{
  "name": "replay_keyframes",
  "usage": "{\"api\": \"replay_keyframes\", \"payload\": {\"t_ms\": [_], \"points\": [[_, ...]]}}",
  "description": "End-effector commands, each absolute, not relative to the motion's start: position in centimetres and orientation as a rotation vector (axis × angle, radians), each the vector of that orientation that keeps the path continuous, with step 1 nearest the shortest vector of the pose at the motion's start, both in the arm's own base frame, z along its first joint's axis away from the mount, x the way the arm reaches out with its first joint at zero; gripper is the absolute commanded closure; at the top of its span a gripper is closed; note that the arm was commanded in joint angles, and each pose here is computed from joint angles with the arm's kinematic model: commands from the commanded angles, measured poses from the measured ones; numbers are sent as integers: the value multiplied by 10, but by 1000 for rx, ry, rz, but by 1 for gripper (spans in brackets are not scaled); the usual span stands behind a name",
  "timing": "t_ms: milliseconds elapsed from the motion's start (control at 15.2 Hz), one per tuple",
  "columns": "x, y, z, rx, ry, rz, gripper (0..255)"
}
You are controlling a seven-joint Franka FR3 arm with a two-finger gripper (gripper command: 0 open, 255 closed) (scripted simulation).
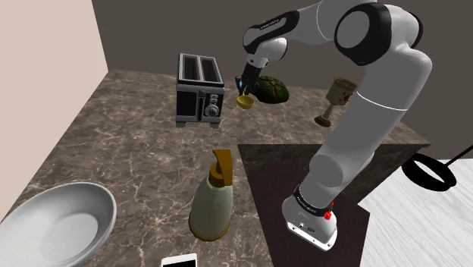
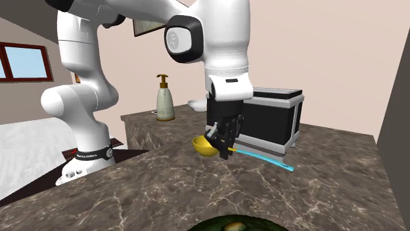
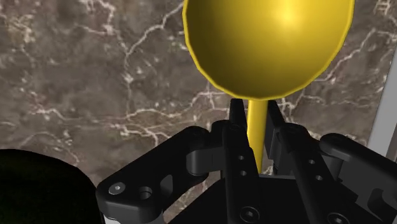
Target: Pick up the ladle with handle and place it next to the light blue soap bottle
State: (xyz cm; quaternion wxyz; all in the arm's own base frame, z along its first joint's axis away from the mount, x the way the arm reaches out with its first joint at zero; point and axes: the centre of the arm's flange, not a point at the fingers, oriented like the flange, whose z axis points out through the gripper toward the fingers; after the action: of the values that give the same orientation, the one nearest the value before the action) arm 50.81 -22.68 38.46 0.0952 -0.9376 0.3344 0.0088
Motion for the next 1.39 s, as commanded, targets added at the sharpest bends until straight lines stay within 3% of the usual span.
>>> {"api": "replay_keyframes", "payload": {"t_ms": [0,1320], "points": [[508,-227,395,-2779,991,27,255],[508,-227,500,-2779,991,27,255]]}}
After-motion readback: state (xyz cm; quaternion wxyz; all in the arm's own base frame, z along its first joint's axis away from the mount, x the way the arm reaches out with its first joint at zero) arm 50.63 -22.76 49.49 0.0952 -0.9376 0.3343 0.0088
